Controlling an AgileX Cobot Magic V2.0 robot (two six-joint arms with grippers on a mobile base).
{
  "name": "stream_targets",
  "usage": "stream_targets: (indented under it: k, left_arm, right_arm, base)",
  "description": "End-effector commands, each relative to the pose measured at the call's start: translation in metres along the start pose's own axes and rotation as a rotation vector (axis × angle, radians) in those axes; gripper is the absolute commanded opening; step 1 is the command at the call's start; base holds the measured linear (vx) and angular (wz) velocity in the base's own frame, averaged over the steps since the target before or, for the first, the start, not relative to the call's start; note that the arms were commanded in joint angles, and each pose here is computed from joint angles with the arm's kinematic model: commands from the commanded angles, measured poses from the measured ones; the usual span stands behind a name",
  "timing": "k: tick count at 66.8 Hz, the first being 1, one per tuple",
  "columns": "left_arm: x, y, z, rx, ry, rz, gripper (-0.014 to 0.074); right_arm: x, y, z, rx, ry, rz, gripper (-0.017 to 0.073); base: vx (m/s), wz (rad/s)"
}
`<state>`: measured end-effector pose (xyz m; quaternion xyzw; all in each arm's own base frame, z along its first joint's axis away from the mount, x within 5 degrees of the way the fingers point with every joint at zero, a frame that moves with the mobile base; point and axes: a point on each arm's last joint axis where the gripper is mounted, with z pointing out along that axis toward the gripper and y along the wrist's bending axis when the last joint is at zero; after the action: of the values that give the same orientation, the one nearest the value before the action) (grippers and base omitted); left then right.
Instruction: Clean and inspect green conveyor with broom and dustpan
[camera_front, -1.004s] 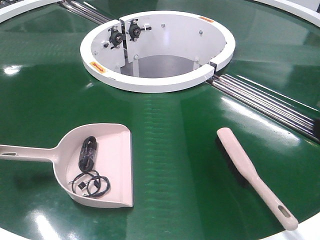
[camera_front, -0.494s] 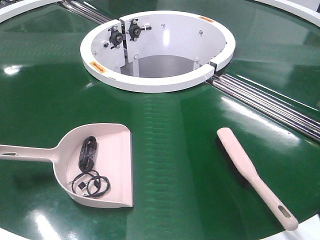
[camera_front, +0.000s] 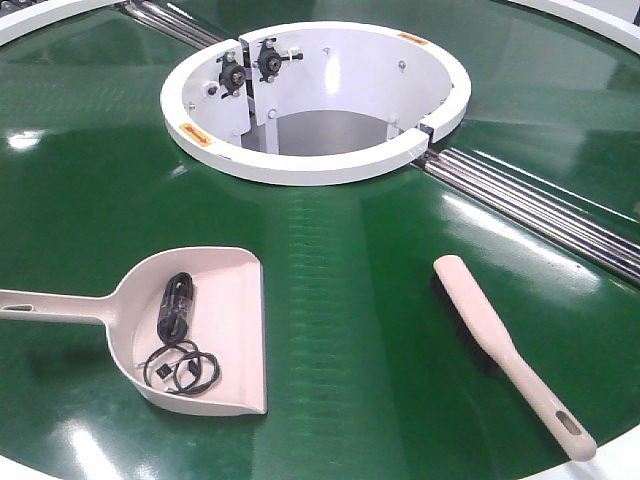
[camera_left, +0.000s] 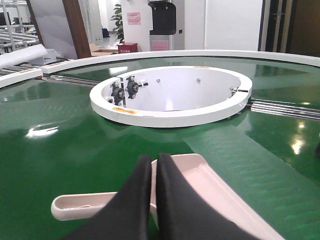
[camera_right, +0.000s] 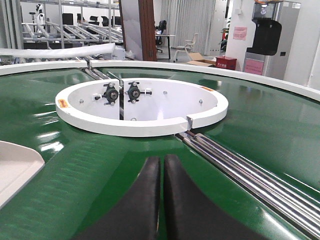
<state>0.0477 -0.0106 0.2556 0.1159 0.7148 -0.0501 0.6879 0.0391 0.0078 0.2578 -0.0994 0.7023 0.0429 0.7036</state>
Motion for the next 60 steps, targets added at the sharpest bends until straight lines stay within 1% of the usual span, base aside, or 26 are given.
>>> stream_targets:
  k: [1,30,34,36,39,45,53,60]
  left_arm:
    - [-0.015,0.001,-0.002,0.001,-0.092,-0.014,-0.0008]
    - [-0.014,0.001,-0.002,0.000,-0.091,-0.013,-0.0008]
    - [-0.010,0.001,0.000,-0.004,-0.077,-0.013,-0.0008]
    - [-0.005,0.000,0.001,-0.011,-0.056,-0.025,-0.0008]
    - [0.002,0.001,0.003,-0.032,-0.037,-0.035,-0.0008]
    - [0.024,0.002,0.009,-0.094,-0.005,-0.072,-0.0008]
    - [0.041,0.008,0.013,-0.205,-0.057,-0.070,-0.0007]
    - [0.051,0.009,0.010,-0.262,-0.131,-0.060,-0.0007]
  right_arm:
    - [-0.015,-0.001,-0.001,0.011,-0.096,-0.007,-0.0008]
    - [-0.015,-0.001,-0.001,0.011,-0.096,-0.007,-0.0008]
    - [-0.015,-0.001,-0.001,0.011,-0.096,-0.007,-0.0008]
    - [-0.015,-0.001,-0.001,0.011,-0.096,-0.007,-0.0008]
    - [-0.015,-0.001,-0.001,0.011,-0.096,-0.007,-0.0008]
    - [-0.015,-0.001,-0.001,0.011,-0.096,-0.007,-0.0008]
    - [-0.015,-0.001,-0.001,0.011,-0.096,-0.007,-0.0008]
    - [-0.015,-0.001,-0.001,0.011,-0.096,-0.007,-0.0008]
  base:
    - [0.00,0.00]
    - [0.00,0.00]
    - [0.00,0.00]
    - [0.00,0.00]
    - [0.00,0.00]
    - [0.00,0.00]
    - [0.00,0.00]
    - [0.00,0.00]
